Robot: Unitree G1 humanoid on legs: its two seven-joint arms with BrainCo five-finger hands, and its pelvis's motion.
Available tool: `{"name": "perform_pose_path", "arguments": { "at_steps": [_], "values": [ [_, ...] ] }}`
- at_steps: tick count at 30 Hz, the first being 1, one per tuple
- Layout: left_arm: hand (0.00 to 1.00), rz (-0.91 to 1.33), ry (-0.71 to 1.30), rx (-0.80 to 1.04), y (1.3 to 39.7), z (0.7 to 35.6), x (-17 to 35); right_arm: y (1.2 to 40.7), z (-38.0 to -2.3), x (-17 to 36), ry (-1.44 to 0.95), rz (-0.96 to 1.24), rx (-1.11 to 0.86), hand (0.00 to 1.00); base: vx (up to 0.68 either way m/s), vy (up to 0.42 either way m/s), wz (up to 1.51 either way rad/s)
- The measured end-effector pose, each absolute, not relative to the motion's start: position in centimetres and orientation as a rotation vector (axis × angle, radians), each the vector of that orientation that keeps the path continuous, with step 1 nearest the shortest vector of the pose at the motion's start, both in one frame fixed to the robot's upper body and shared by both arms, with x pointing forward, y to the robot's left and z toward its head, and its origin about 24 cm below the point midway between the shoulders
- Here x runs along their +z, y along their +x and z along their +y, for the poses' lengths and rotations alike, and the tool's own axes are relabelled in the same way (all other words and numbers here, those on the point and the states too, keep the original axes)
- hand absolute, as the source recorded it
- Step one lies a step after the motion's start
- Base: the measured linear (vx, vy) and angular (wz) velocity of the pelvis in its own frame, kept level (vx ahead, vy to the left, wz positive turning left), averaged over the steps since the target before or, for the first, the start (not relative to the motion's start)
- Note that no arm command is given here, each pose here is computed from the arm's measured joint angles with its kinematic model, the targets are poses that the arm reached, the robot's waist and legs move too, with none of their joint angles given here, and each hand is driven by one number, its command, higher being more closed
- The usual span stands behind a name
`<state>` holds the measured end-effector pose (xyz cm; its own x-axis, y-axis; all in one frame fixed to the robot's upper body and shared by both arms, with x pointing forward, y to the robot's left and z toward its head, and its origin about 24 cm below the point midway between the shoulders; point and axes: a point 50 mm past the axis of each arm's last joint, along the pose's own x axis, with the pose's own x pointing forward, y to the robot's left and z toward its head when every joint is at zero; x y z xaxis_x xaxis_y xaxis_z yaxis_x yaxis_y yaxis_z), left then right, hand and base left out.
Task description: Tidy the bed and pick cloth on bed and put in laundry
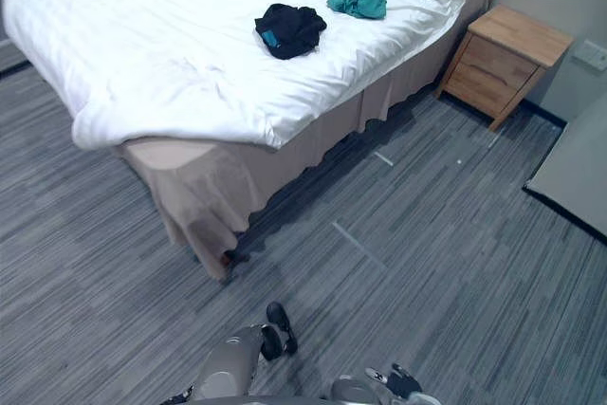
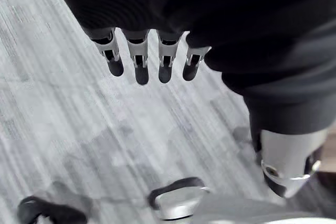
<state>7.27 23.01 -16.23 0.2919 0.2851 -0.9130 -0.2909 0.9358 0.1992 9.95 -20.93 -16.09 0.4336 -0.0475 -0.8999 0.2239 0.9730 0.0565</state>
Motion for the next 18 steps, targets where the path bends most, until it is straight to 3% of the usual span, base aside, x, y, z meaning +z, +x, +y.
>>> {"name": "perform_pose_path", "arguments": {
  "at_steps": [5, 13, 18],
  "values": [
    [0.00, 1.120, 0.032, 0.337, 10.9, 22.8, -15.4, 9.4, -21.0, -16.2, 0.238, 1.110, -0.235, 0.00, 0.34, -0.064, 1.38],
    [0.00, 1.110, -0.031, 0.459, 7.1, 22.8, -15.9, 8.2, -20.5, -16.5, 0.304, 1.176, -0.257, 0.00, 0.33, -0.227, 0.78],
    [0.00, 0.939, -0.064, 0.449, 9.5, 20.2, -15.3, 7.0, -24.1, -16.0, 0.260, 1.221, -0.329, 0.00, 0.15, -0.233, 0.35]
  ]
}}
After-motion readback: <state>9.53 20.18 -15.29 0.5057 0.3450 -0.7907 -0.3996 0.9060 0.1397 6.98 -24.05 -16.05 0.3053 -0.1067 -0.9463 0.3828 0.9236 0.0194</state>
